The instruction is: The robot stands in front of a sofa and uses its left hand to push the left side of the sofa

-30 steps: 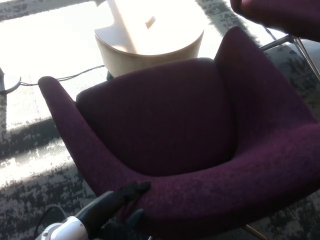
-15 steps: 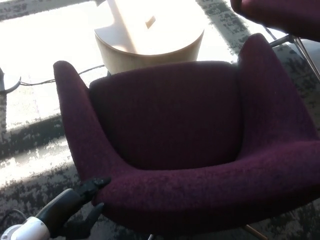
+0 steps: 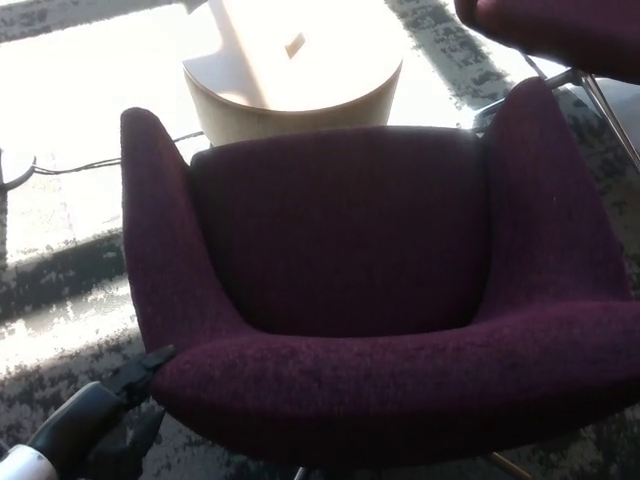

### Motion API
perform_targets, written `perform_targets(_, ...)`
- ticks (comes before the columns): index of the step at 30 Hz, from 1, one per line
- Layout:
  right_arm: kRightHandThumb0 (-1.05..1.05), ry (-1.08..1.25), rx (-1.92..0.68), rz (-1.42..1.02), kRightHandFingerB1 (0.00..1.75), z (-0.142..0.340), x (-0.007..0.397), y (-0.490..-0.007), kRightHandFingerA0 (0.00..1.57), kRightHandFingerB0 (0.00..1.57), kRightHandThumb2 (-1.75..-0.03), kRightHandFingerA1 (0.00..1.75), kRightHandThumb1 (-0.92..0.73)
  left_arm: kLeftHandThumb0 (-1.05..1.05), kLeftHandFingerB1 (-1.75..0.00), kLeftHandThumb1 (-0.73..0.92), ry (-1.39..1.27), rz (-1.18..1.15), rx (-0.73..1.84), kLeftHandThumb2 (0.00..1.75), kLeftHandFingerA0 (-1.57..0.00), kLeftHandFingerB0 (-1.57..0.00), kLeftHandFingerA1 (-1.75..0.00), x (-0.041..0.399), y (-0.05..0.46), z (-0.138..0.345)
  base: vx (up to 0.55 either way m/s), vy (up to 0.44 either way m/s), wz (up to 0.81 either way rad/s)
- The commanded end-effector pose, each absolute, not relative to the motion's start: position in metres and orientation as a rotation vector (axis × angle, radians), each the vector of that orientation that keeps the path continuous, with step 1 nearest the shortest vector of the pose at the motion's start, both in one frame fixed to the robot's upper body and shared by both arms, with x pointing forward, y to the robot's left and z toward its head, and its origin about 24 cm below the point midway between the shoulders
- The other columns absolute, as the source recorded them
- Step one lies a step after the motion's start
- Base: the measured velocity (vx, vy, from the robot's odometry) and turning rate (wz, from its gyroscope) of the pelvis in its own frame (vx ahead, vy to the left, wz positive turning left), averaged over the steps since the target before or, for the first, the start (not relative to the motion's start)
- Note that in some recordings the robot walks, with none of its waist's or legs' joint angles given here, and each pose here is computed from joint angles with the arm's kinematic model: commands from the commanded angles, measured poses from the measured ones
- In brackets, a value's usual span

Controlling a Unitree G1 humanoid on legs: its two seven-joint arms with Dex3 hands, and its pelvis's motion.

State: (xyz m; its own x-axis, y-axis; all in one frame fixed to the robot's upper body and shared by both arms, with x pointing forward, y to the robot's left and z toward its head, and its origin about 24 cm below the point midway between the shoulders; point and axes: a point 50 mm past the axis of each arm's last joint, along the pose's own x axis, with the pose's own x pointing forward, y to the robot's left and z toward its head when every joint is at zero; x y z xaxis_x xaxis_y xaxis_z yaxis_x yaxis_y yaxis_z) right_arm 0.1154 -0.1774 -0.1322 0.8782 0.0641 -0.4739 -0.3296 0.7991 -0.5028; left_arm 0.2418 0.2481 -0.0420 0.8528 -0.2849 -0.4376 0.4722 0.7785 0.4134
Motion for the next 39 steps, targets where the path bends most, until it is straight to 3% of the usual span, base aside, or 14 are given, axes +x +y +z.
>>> perform_targets(1, -0.48, 0.471, -0.64, 0.215, 0.46, -0.133, 0.113, -0.183, 0.84, 0.73, -0.6, 0.71, -0.67, -0.93, -0.16, 0.82, 0.432, -0.424, 0.527, 1.21, -0.04, -0.07, -0.26, 0.219, 0.264, -0.054, 0.0, 0.0, 0.0)
perform_targets(5, -0.48, 0.468, -0.634, 0.213, 0.47, -0.133, 0.111, -0.182, 0.84, 0.75, -0.59, 0.77, -0.66, -0.88, -0.18, 0.76, 0.466, -0.402, 0.505, 1.2, -0.01, -0.03, -0.24, 0.211, 0.269, -0.059, 0.0, 0.0, 0.0)
perform_targets(14, -0.47, 0.466, -0.652, 0.219, 0.47, -0.133, 0.109, -0.184, 0.83, 0.75, -0.59, 0.79, -0.66, -0.85, -0.2, 0.84, 0.521, -0.256, 0.373, 1.24, 0.0, -0.09, -0.24, 0.179, 0.285, -0.076, 0.0, 0.0, 0.0)
perform_targets(16, -0.48, 0.475, -0.648, 0.224, 0.46, -0.134, 0.108, -0.183, 0.83, 0.73, -0.6, 0.79, -0.66, -0.94, -0.11, 0.88, 0.507, -0.219, 0.294, 1.26, -0.03, -0.04, -0.2, 0.169, 0.283, -0.08, 0.0, 0.0, 0.0)
perform_targets(19, -0.48, 0.485, -0.643, 0.223, 0.46, -0.135, 0.106, -0.183, 0.84, 0.74, -0.59, 0.77, -0.67, -0.82, -0.18, 0.79, 0.509, -0.189, 0.225, 1.24, 0.0, -0.01, -0.25, 0.159, 0.279, -0.086, 0.0, 0.0, 0.0)
perform_targets(21, -0.48, 0.483, -0.645, 0.226, 0.47, -0.135, 0.106, -0.182, 0.84, 0.75, -0.59, 0.77, -0.66, -0.83, -0.19, 0.78, 0.495, -0.176, 0.189, 1.22, -0.01, -0.03, -0.26, 0.153, 0.277, -0.087, 0.0, 0.0, 0.0)
perform_targets(22, -0.47, 0.474, -0.647, 0.229, 0.48, -0.134, 0.107, -0.181, 0.83, 0.75, -0.6, 0.86, -0.66, -0.95, -0.11, 0.87, 0.492, -0.171, 0.161, 1.24, -0.06, -0.08, -0.19, 0.146, 0.273, -0.09, 0.0, 0.0, 0.0)
perform_targets(26, -0.47, 0.475, -0.655, 0.24, 0.47, -0.135, 0.107, -0.181, 0.83, 0.74, -0.6, 0.75, -0.67, -0.95, -0.11, 0.87, 0.519, -0.167, 0.118, 1.24, -0.07, -0.08, -0.17, 0.128, 0.263, -0.099, 0.0, 0.0, 0.0)
perform_targets(27, -0.47, 0.474, -0.657, 0.243, 0.47, -0.135, 0.106, -0.18, 0.83, 0.74, -0.6, 0.76, -0.67, -0.83, -0.2, 0.79, 0.56, -0.17, 0.111, 1.22, 0.0, -0.06, -0.25, 0.12, 0.259, -0.106, 0.0, 0.0, 0.0)
perform_targets(28, -0.46, 0.47, -0.657, 0.243, 0.47, -0.135, 0.106, -0.18, 0.83, 0.75, -0.59, 0.79, -0.67, -0.88, -0.21, 0.82, 0.572, -0.162, 0.1, 1.21, 0.0, -0.14, -0.28, 0.117, 0.257, -0.109, 0.0, 0.0, 0.0)
perform_targets(34, -0.48, 0.474, -0.655, 0.243, 0.47, -0.135, 0.104, -0.181, 0.83, 0.74, -0.6, 0.82, -0.66, -0.92, -0.14, 0.84, 0.601, -0.172, 0.101, 1.24, -0.06, -0.08, -0.19, 0.111, 0.253, -0.113, 0.0, 0.0, 0.0)
perform_targets(35, -0.47, 0.492, -0.663, 0.252, 0.46, -0.137, 0.098, -0.18, 0.83, 0.73, -0.6, 0.69, -0.67, -0.88, -0.16, 0.86, 0.648, -0.177, 0.118, 1.25, 0.0, -0.01, -0.19, 0.1, 0.25, -0.121, 0.0, 0.0, 0.0)
perform_targets(36, -0.47, 0.495, -0.665, 0.251, 0.46, -0.137, 0.097, -0.18, 0.84, 0.72, -0.61, 0.69, -0.67, -0.93, -0.19, 0.89, 0.673, -0.18, 0.142, 1.26, -0.04, -0.09, -0.19, 0.097, 0.25, -0.123, 0.0, 0.0, 0.0)
perform_targets(39, -0.47, 0.495, -0.666, 0.25, 0.46, -0.137, 0.097, -0.181, 0.84, 0.72, -0.61, 0.69, -0.67, -0.93, -0.19, 0.89, 0.679, -0.181, 0.155, 1.26, -0.04, -0.09, -0.19, 0.097, 0.25, -0.125, 0.0, 0.0, 0.0)
